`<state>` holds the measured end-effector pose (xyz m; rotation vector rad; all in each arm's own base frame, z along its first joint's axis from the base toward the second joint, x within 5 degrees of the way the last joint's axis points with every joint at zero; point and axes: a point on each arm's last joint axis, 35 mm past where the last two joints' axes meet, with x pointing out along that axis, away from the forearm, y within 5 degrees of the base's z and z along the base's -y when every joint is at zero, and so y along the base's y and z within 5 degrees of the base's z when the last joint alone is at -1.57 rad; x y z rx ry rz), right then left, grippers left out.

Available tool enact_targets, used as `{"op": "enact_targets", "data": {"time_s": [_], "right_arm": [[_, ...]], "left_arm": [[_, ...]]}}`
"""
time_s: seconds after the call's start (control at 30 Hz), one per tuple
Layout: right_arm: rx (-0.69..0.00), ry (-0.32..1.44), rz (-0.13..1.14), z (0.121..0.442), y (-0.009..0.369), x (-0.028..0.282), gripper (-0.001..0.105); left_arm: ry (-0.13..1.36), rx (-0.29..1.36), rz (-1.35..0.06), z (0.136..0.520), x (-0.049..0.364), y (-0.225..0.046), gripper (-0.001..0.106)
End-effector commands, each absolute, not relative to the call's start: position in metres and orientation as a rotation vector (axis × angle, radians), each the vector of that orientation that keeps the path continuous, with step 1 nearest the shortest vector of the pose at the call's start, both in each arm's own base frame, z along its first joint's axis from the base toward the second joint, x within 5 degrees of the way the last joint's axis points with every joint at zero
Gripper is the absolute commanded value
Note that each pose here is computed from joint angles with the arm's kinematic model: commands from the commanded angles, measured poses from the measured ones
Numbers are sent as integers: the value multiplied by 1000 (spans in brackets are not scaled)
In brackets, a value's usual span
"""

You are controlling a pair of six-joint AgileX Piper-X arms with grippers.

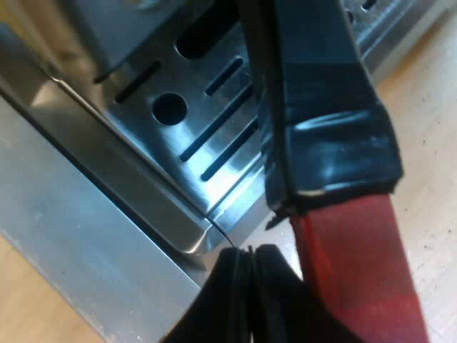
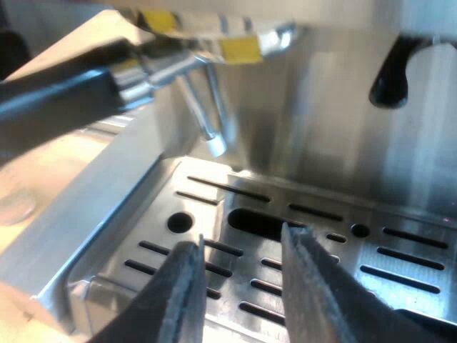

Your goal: Put the handle in the coffee machine

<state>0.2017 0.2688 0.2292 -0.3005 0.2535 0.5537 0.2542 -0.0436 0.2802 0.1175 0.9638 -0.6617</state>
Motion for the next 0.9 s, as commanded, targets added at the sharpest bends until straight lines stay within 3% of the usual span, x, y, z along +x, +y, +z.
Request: {"op": "enact_targets", "data": {"time_s": [0.03, 0.2, 0.3, 0.57, 0.8, 0.9], "right_arm": [[-301, 284, 624, 245, 261, 193, 31], [-255, 375, 661, 263, 243, 179, 31], [-262, 408, 665, 274, 231, 170, 31], [-239, 376, 668, 300, 210, 155, 31], [-222, 353, 669, 308, 204, 152, 31], [-224, 356, 669, 308, 204, 152, 31]], "left_arm": [[950, 122, -701, 282, 242, -54, 1], [964, 128, -734, 281, 236, -72, 1], [949, 122, -751, 282, 235, -84, 1], [958, 84, -771, 285, 227, -114, 1], [814, 188, -842, 293, 216, -155, 1], [785, 220, -877, 294, 213, -160, 1]]}}
